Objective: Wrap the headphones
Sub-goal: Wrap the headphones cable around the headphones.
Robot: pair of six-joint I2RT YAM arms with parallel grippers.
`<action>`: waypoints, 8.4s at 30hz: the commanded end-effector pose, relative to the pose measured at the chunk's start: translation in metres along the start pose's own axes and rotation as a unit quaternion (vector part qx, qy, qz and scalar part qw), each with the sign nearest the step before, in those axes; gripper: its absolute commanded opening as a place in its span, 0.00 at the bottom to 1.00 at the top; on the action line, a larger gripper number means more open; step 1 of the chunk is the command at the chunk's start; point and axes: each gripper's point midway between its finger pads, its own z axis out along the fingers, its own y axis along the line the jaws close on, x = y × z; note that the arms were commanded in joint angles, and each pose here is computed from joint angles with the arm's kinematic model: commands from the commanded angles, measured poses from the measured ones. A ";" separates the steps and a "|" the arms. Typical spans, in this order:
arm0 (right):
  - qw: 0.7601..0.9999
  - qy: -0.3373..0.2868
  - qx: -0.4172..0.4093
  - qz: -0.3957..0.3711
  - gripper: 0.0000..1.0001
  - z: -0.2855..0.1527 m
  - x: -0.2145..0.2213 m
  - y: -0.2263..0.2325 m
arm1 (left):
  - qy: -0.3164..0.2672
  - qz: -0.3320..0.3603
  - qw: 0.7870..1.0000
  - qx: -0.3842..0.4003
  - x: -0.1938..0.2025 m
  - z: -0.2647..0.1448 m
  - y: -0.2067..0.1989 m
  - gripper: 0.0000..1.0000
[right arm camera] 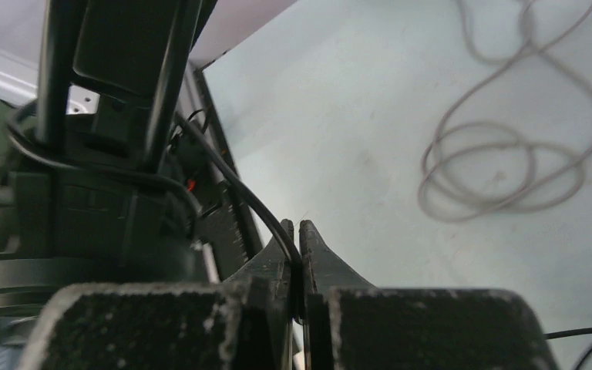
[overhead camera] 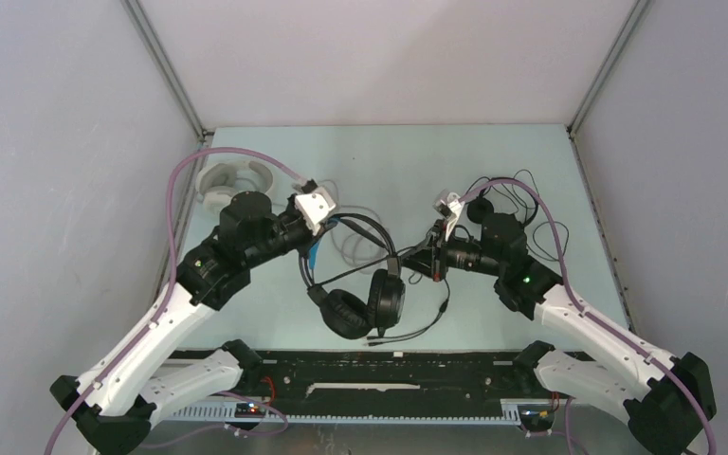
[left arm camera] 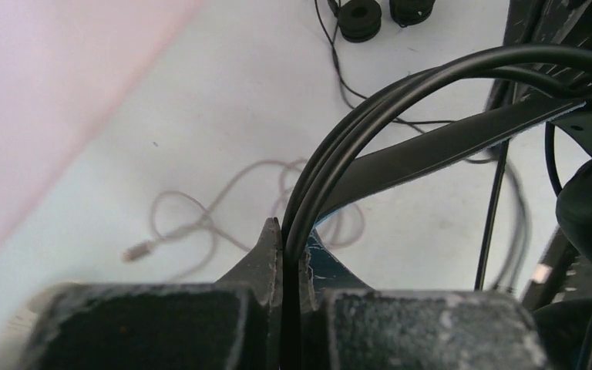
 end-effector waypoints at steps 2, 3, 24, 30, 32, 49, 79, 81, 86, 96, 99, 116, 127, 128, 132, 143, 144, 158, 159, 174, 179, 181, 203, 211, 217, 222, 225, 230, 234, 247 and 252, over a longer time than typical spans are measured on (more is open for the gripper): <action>0.997 0.012 0.021 0.069 0.00 -0.021 -0.018 0.010 | -0.026 0.176 0.984 -0.004 -0.003 -0.005 0.005 0.00; 0.997 0.010 0.022 0.073 0.00 -0.022 -0.022 0.011 | -0.024 0.197 0.980 -0.009 -0.002 -0.005 0.005 0.00; 0.978 0.035 -0.121 0.166 0.00 -0.031 -0.042 0.067 | 0.045 0.321 0.936 -0.135 0.017 -0.001 0.043 0.00; 0.969 0.032 -0.155 0.191 0.00 -0.031 -0.053 0.078 | 0.038 0.327 0.934 -0.141 0.017 -0.002 0.044 0.00; 0.966 0.032 -0.156 0.203 0.00 -0.030 -0.055 0.079 | 0.027 0.330 0.933 -0.141 0.014 -0.004 0.042 0.00; 0.955 0.028 -0.164 0.244 0.05 -0.031 -0.063 0.087 | 0.005 0.337 0.932 -0.137 0.004 -0.014 0.039 0.00; 0.942 0.028 -0.222 0.251 0.12 0.017 -0.093 0.117 | 0.000 0.113 0.952 -0.283 -0.012 -0.038 0.078 0.00; 0.941 0.030 -0.229 0.249 0.12 0.023 -0.096 0.121 | 0.001 0.085 0.952 -0.294 -0.015 -0.042 0.080 0.00; 0.939 0.031 -0.237 0.246 0.12 0.036 -0.102 0.126 | 0.009 0.024 0.941 -0.339 -0.016 -0.052 0.091 0.00; 0.948 0.013 -0.222 0.230 0.13 0.055 -0.112 0.126 | 0.004 -0.048 0.911 -0.410 -0.017 -0.070 0.106 0.00; 0.946 0.017 -0.231 0.229 0.13 0.058 -0.112 0.131 | 0.001 -0.059 0.894 -0.445 -0.017 -0.081 0.115 0.00; 0.962 0.013 -0.207 0.179 0.16 0.078 -0.104 0.143 | -0.043 -0.200 0.832 -0.516 -0.028 -0.093 0.126 0.00; 0.988 -0.026 -0.113 0.105 0.16 0.087 -0.098 0.131 | -0.107 -0.299 0.805 -0.502 -0.043 -0.093 0.124 0.00; 0.989 -0.025 -0.106 0.098 0.16 0.089 -0.095 0.132 | -0.114 -0.309 0.803 -0.497 -0.044 -0.092 0.123 0.00; 0.995 -0.026 -0.071 0.059 0.17 0.092 -0.086 0.130 | -0.139 -0.343 0.793 -0.484 -0.051 -0.092 0.123 0.00; 0.988 -0.096 -0.005 -0.122 0.17 0.082 -0.063 0.124 | -0.175 -0.403 0.784 -0.439 -0.069 -0.088 0.120 0.00; 0.986 -0.099 0.001 -0.132 0.18 0.081 -0.060 0.123 | -0.178 -0.409 0.783 -0.433 -0.070 -0.088 0.119 0.00; 0.975 -0.116 0.037 -0.185 0.22 0.098 -0.013 0.102 | -0.205 -0.455 0.788 -0.361 -0.092 -0.084 0.106 0.00; 0.975 -0.118 0.036 -0.187 0.23 0.100 -0.010 0.101 | -0.205 -0.455 0.789 -0.359 -0.093 -0.084 0.105 0.00; 0.957 -0.154 0.047 -0.240 0.46 0.114 0.027 0.073 | -0.208 -0.456 0.791 -0.351 -0.098 -0.087 0.105 0.00; 0.956 -0.147 0.058 -0.249 0.49 0.112 0.031 0.056 | -0.209 -0.454 0.796 -0.340 -0.102 -0.085 0.103 0.00; 0.956 -0.146 0.042 -0.251 0.51 0.113 0.032 0.058 | -0.210 -0.454 0.798 -0.335 -0.104 -0.084 0.102 0.00; 0.873 -0.341 0.277 -0.211 0.43 0.121 -0.074 0.029 | -0.208 -0.472 0.801 -0.305 -0.108 -0.075 0.093 0.00; 0.856 -0.309 0.362 -0.201 0.18 0.111 -0.055 -0.014 | -0.228 -0.458 0.803 -0.305 -0.127 -0.096 0.098 0.00; 0.879 -0.291 0.323 -0.195 0.17 0.096 -0.029 -0.029 | -0.249 -0.455 0.805 -0.287 -0.154 -0.117 0.099 0.00; 0.898 -0.260 0.312 -0.172 0.15 0.084 -0.016 -0.050 | -0.256 -0.465 0.807 -0.259 -0.162 -0.124 0.091 0.00; 0.900 -0.251 0.318 -0.160 0.14 0.077 -0.012 -0.061 | -0.258 -0.467 0.807 -0.253 -0.162 -0.128 0.089 0.00; 0.903 -0.243 0.323 -0.143 0.15 0.065 -0.002 -0.076 | -0.258 -0.462 0.810 -0.255 -0.166 -0.135 0.090 0.00; 0.905 -0.239 0.327 -0.129 0.19 0.054 0.003 -0.086 | -0.260 -0.459 0.814 -0.244 -0.173 -0.137 0.088 0.00; 0.930 -0.231 0.266 -0.099 0.25 0.038 0.006 -0.095 | -0.225 -0.449 0.846 -0.179 -0.176 -0.116 0.066 0.00; 0.946 -0.226 0.220 -0.076 0.18 0.024 0.004 -0.093 | -0.189 -0.380 0.895 -0.135 -0.172 -0.101 0.053 0.00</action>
